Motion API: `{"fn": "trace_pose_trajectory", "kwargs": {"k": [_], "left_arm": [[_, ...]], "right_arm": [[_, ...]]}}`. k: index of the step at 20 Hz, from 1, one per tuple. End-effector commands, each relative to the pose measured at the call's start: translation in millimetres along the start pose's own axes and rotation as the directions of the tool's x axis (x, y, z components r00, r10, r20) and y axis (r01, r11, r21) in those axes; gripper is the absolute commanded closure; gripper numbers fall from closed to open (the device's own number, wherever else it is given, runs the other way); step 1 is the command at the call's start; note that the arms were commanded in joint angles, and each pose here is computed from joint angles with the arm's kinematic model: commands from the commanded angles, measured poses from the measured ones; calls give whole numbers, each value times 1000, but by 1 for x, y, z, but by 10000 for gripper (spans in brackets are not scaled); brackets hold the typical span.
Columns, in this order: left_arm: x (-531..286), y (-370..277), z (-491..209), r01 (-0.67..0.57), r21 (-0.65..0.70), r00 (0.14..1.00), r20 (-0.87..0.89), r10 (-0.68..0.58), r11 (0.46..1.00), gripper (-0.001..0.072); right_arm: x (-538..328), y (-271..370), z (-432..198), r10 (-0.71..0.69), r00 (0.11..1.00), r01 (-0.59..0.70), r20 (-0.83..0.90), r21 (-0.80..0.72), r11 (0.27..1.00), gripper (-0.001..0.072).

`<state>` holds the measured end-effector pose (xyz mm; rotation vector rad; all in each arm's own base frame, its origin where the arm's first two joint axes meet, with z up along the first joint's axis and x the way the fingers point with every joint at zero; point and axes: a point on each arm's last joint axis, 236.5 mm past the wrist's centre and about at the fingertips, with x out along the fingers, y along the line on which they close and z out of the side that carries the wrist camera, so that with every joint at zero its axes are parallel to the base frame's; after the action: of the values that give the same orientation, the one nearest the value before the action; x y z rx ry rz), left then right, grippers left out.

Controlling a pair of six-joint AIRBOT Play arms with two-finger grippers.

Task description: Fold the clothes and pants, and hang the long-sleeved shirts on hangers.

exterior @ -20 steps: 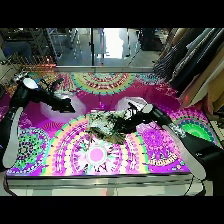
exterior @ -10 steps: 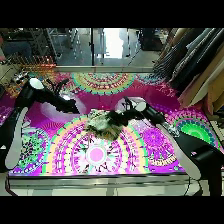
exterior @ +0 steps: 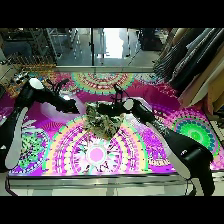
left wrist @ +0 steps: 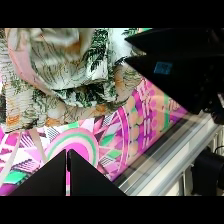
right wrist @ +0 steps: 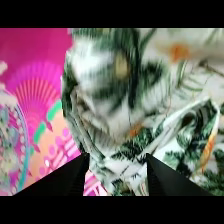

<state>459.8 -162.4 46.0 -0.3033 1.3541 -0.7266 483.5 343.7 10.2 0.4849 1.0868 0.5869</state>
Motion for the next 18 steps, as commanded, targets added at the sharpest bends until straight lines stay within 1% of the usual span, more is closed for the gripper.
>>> {"fn": "trace_pose_trajectory", "kwargs": {"k": [1,2,3,4,5,6,8,11,13,15,16,17,18], "left_arm": [[0,0,-2,2,1,1000,-7,-2,1000,679],[0,-1,-2,2,1,1000,-9,-2,1000,679],[0,-1,-2,2,1,1000,-8,-2,1000,679],[0,-1,-2,2,1,1000,-9,-2,1000,679],[0,-1,-2,3,1,1000,-9,-3,1000,679],[1,-2,-2,4,3,1000,-11,-4,1000,679],[2,-4,-3,5,6,1000,-16,-5,1000,680],[2,-4,-3,5,6,1000,-17,-5,1000,679],[2,-4,-3,6,3,1000,-17,-6,1000,680],[2,-7,-3,17,2,1000,-16,-16,1000,679],[2,-8,-3,20,2,1000,-15,-20,1000,680],[2,-8,-3,21,3,1000,-15,-21,1000,680],[2,-8,-3,21,2,1000,-15,-21,1000,680]], "right_arm": [[-8,-14,-20,-83,993,75,-88,-89,993,280],[-15,-17,-20,-113,990,102,-89,-118,988,275],[-21,-18,-17,-130,989,119,-78,-132,984,208],[-24,-16,-15,-130,989,119,-72,-136,983,181],[-25,-16,-18,-134,987,121,-84,-142,982,139],[-24,-20,-25,-152,982,132,-110,-170,977,131],[-24,-24,-39,-189,969,139,-158,-283,949,130],[-21,-25,-48,-235,957,147,-170,-412,899,130],[-14,-35,-51,-295,943,192,-153,-476,858,131],[-1,-48,-56,-328,931,212,-162,-494,843,135],[6,-53,-58,-331,929,216,-166,-485,847,174],[11,-57,-58,-336,928,222,-162,-485,846,292],[12,-61,-54,-349,926,241,-146,-483,842,536]]}}
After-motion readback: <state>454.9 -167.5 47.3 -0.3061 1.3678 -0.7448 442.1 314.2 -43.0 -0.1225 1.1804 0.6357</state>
